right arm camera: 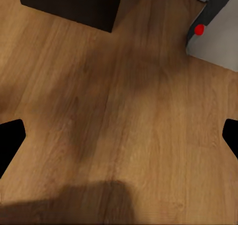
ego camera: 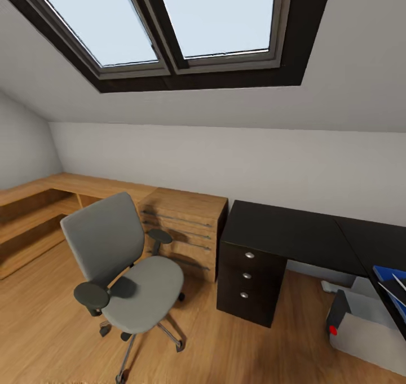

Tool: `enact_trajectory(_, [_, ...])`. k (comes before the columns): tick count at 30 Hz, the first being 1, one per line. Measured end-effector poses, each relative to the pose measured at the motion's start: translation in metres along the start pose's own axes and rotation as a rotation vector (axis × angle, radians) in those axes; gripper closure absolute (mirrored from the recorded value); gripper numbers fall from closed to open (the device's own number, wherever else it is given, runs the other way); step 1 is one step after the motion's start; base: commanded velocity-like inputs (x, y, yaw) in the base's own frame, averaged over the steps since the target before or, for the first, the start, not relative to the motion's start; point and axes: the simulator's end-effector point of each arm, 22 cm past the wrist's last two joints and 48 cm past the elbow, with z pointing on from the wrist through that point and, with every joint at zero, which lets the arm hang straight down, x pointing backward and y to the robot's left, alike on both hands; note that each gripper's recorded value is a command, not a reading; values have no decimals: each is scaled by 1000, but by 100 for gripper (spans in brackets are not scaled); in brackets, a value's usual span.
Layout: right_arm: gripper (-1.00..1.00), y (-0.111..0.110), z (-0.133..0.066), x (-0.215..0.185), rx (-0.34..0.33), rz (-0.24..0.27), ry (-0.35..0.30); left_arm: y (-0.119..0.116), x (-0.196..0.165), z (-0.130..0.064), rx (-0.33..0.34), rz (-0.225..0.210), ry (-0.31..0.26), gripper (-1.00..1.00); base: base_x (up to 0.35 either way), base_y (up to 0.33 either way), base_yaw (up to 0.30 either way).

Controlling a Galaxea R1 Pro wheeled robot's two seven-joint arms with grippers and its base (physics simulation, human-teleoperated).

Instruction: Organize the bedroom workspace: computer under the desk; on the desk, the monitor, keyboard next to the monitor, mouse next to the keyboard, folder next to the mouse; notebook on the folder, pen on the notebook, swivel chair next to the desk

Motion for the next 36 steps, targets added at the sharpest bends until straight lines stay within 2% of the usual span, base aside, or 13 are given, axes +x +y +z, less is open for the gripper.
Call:
enact_trajectory(4, [-100,-6,-8,7,4,8,-18,2,9,-3,28,9,-10,-100,0,0,275])
enact_trajectory(8, [-100,-13,-25,18,6,26,-60,-12,17,-8,121,18,-10,-100,0,0,274])
enact_trajectory(10, [-100,-14,-28,19,4,29,-73,-16,18,-9,138,19,-13,-100,0,0,274])
enact_trajectory(13, [-100,-14,-31,19,3,33,-84,-19,16,-9,154,18,-25,-100,0,0,275])
enact_trajectory(19, [-100,-14,-33,19,1,38,-96,-23,-3,-13,173,-2,-113,-100,0,0,275])
enact_trajectory(21, [-100,-14,-33,19,1,38,-97,-24,-5,-13,176,-5,-125,-100,0,0,274])
enact_trajectory(29, [-100,-14,-34,17,1,40,-104,-32,-9,-16,215,-8,-144,-100,0,0,274])
enact_trajectory(36, [-100,-15,-34,18,1,40,-103,-32,-8,-16,216,-9,-140,-100,0,0,272])
